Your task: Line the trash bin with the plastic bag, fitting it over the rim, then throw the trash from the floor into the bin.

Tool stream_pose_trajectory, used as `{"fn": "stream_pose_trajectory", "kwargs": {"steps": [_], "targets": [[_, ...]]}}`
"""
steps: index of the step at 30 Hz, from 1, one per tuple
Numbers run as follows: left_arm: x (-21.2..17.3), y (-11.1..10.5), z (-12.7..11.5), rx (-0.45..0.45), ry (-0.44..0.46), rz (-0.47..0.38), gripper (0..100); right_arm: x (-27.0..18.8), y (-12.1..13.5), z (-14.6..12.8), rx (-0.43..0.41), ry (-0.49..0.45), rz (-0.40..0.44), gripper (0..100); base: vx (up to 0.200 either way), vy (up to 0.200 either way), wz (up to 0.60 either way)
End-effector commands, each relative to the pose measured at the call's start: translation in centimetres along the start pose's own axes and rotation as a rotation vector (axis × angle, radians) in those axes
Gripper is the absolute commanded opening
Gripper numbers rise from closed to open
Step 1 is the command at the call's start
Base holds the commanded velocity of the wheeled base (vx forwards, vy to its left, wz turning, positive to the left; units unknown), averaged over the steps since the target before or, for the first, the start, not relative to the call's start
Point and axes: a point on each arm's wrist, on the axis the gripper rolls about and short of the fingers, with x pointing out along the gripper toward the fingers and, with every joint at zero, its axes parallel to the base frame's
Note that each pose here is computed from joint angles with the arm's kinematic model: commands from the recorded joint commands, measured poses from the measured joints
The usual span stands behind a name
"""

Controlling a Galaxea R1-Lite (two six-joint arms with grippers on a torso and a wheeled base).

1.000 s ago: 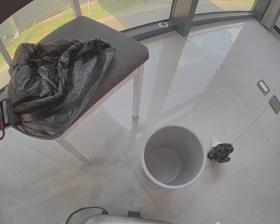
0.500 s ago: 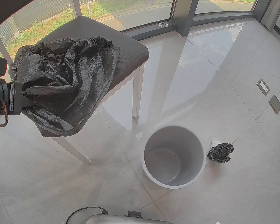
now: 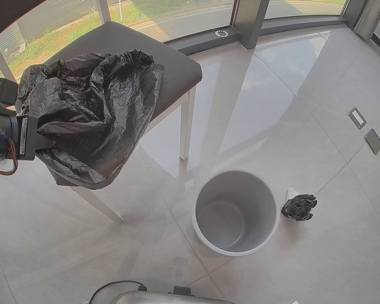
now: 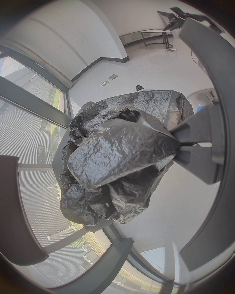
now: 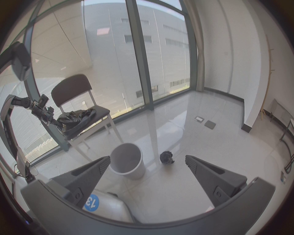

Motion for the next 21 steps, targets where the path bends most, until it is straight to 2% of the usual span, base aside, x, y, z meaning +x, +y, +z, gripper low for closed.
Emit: {"fn": "stream_pose_trajectory", "kwargs": {"steps": [1,4,8,12,18,19,21], "targets": [[-0.6,0.0,-0.3,0.082,-0.011,-0.013,0,9.4,0.8,6.9,0.0,0.375,0.108,100,0.0,0.0,0.0],[-0.8,0.2,-0.5,0.112,-0.016,-0.01,0,12.1,1.5,9.2,0.002,0.386,0.211,100,0.0,0.0,0.0],[-1.5,0.1,-0.5,0.148,-0.037,-0.023,0,15.1,2.5,10.8,-0.031,0.387,0.283,100,0.0,0.0,0.0],[-2.4,0.2,-0.4,0.224,-0.064,-0.032,0,16.7,2.9,10.8,-0.067,0.388,0.301,100,0.0,0.0,0.0],[-3.2,-0.3,0.1,0.33,-0.099,-0.089,0,18.1,3.1,10.1,-0.119,0.397,0.327,100,0.0,0.0,0.0],[-3.7,-0.9,0.4,0.384,-0.114,-0.128,0,18.3,3.1,10.0,-0.122,0.405,0.338,100,0.0,0.0,0.0],[-4.0,-1.4,0.5,0.414,-0.124,-0.154,0,18.4,3.2,9.9,-0.12,0.407,0.345,100,0.0,0.0,0.0]]}}
